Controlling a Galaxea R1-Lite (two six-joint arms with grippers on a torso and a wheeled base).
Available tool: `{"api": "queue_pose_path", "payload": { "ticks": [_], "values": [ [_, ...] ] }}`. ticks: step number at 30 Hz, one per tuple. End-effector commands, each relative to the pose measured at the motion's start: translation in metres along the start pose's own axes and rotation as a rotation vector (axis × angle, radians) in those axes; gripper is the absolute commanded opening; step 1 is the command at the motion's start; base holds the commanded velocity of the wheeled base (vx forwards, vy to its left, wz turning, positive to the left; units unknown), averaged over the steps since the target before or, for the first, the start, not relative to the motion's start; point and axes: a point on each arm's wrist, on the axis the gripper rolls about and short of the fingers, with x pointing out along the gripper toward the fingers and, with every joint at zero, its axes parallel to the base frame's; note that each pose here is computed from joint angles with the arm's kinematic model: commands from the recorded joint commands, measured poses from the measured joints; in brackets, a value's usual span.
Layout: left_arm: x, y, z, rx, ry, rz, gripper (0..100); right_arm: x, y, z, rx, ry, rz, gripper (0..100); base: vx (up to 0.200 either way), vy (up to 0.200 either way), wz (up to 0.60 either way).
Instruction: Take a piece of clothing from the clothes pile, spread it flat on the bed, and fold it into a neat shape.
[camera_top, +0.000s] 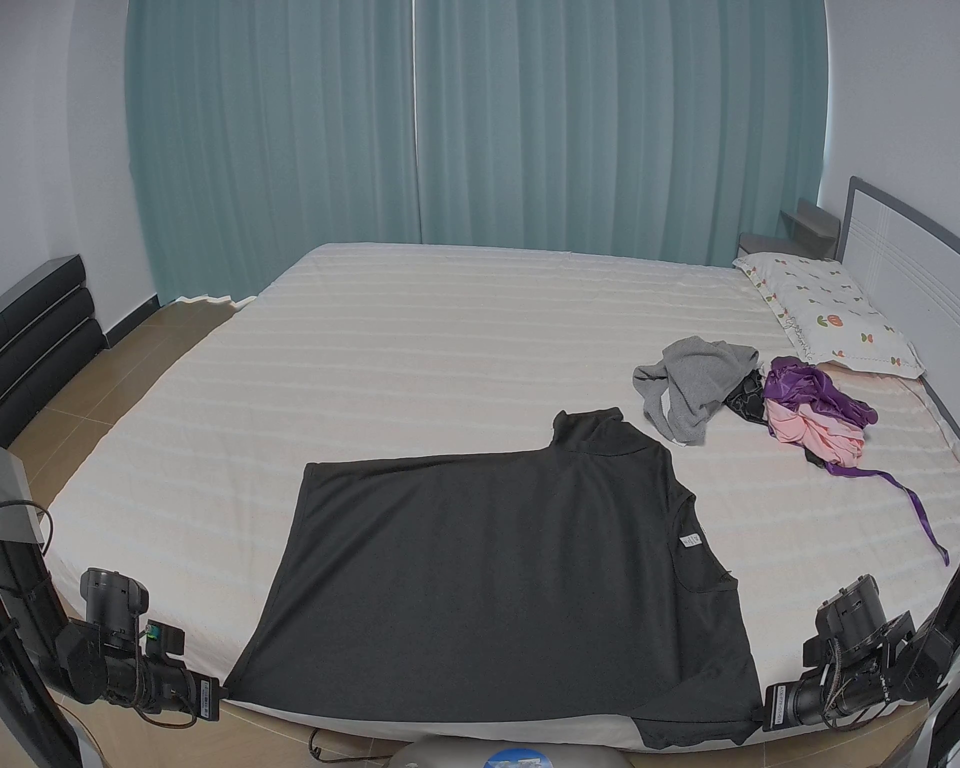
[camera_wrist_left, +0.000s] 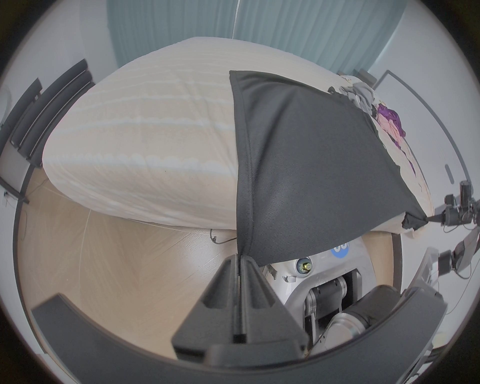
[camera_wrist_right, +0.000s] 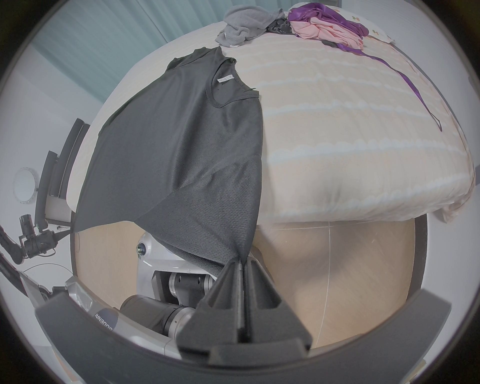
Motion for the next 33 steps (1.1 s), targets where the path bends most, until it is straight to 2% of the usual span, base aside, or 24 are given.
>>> {"api": "queue_pose_path", "payload": {
  "ticks": [1,14,21,24,31,33],
  "values": [
    [-0.010,-0.003,-0.003,0.026,-0.018,0.005,0,-0.006,-0.001,-0.006,-0.012,-0.001,0.004,0,0.000,0.000,0.00],
    [-0.019,-0.005,-0.009,0.060,0.021,0.000,0,-0.024,-0.003,-0.015,-0.025,-0.016,0.014,0,0.000,0.000,0.00],
    [-0.025,-0.006,-0.013,0.068,0.037,0.038,0,-0.028,-0.003,-0.019,-0.042,-0.012,0.019,0,0.000,0.000,0.00],
    [-0.031,-0.008,-0.016,0.107,0.047,0.038,0,-0.032,-0.003,-0.020,-0.045,-0.027,0.025,0,0.000,0.000,0.00],
    [-0.038,-0.010,-0.017,0.118,0.024,0.042,0,-0.036,-0.004,-0.021,-0.048,-0.055,0.021,0,0.000,0.000,0.00],
    [-0.038,-0.010,-0.015,0.122,0.013,0.040,0,-0.039,-0.003,-0.019,-0.045,-0.093,0.041,0,0.000,0.000,0.00]
  ]
}}
